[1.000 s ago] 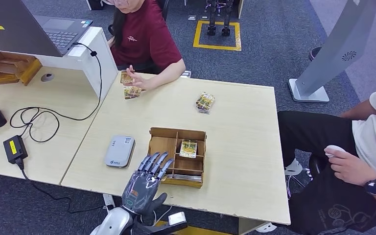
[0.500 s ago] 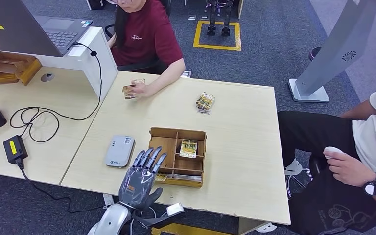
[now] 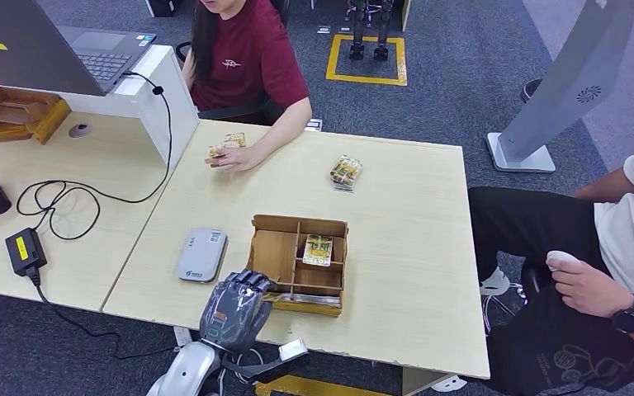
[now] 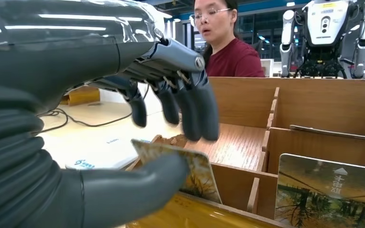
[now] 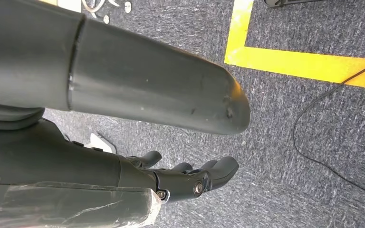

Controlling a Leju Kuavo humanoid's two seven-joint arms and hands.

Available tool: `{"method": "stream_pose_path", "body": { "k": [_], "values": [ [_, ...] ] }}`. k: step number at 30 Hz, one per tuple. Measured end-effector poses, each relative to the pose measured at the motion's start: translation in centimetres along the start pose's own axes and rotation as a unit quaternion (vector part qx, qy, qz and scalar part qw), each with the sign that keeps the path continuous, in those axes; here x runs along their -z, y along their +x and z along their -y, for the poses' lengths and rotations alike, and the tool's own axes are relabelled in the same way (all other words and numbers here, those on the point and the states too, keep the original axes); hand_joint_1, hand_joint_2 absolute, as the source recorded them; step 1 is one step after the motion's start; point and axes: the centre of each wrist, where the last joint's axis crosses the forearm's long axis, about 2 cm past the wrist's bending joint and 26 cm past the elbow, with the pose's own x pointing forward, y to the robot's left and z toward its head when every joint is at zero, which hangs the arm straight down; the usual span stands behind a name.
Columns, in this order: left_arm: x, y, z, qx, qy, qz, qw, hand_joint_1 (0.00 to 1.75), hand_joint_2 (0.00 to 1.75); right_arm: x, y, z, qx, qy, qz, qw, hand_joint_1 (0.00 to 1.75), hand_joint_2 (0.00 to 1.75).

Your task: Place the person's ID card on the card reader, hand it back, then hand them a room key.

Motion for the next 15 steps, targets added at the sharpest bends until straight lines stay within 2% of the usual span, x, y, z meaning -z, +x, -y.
{"method": "stream_pose_path", "body": {
  "k": [4, 9, 15],
  "values": [
    [-0.02, -0.08, 0.07, -0.006, -0.003, 0.001, 1.000, 1.56, 1.75, 0.00, 0.01, 0.00, 0.000, 0.000, 0.002, 1.000, 0.00, 0.00],
    [0.04, -0.14, 0.14, -0.008, -0.005, 0.001, 1.000, 1.74, 1.75, 0.00, 0.02, 0.01, 0.000, 0.000, 0.003, 1.000, 0.00, 0.00],
    [0.09, -0.19, 0.23, -0.025, -0.007, 0.005, 1.000, 1.75, 1.75, 0.00, 0.03, -0.01, 0.000, 0.000, 0.003, 1.000, 0.00, 0.00]
  ]
}}
